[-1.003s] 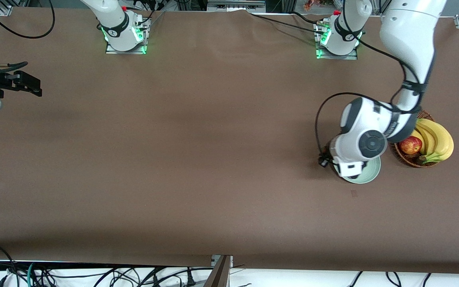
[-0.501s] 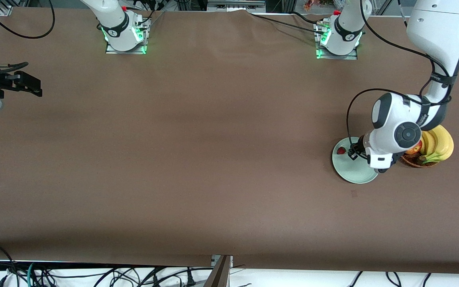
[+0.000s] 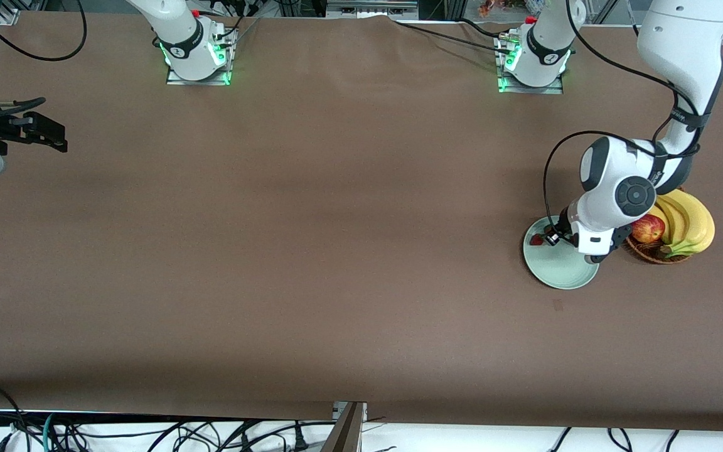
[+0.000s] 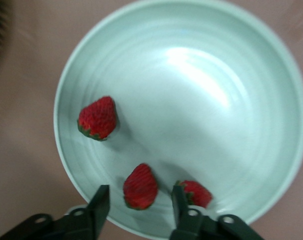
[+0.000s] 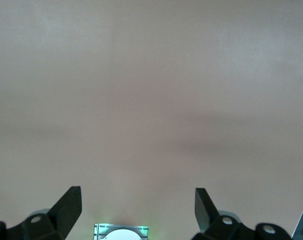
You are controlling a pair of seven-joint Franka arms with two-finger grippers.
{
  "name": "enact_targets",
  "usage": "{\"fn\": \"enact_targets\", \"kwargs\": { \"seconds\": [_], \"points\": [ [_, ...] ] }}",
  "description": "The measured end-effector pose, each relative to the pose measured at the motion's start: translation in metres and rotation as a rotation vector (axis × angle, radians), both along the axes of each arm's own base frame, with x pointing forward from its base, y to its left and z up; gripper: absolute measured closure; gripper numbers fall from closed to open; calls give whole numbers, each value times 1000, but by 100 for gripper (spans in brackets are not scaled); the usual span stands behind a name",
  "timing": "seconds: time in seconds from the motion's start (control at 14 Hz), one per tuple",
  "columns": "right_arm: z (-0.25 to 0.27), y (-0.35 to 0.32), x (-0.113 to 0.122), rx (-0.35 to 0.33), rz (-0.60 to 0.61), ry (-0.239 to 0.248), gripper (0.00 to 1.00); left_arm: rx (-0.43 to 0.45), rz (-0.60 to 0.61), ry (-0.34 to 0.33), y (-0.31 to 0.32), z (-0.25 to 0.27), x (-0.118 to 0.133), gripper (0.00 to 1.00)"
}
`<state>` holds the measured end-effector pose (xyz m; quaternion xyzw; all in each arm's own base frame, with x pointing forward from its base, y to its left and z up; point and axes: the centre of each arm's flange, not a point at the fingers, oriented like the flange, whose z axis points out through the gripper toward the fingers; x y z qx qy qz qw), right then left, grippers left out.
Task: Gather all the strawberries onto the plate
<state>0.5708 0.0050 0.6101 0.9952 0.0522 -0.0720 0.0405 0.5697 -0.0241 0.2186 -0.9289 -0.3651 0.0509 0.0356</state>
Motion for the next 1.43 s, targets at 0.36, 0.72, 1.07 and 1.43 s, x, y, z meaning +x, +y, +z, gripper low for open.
{"fn": "enact_targets", "kwargs": {
  "seconds": [0.36,0.72,1.07,1.43],
  "points": [
    [0,0,0,0,1,0,0,23,-43,38,4,75,23,0],
    [0,0,0,0,0,0,0,-85,-249,159,37,172,45,0],
    [0,-1,0,3,-24,-2,0,-229,-392,257,83,276,12,0],
    [0,1,0,6,-42,-6,0,-223,-442,293,64,324,-29,0]
  ]
}}
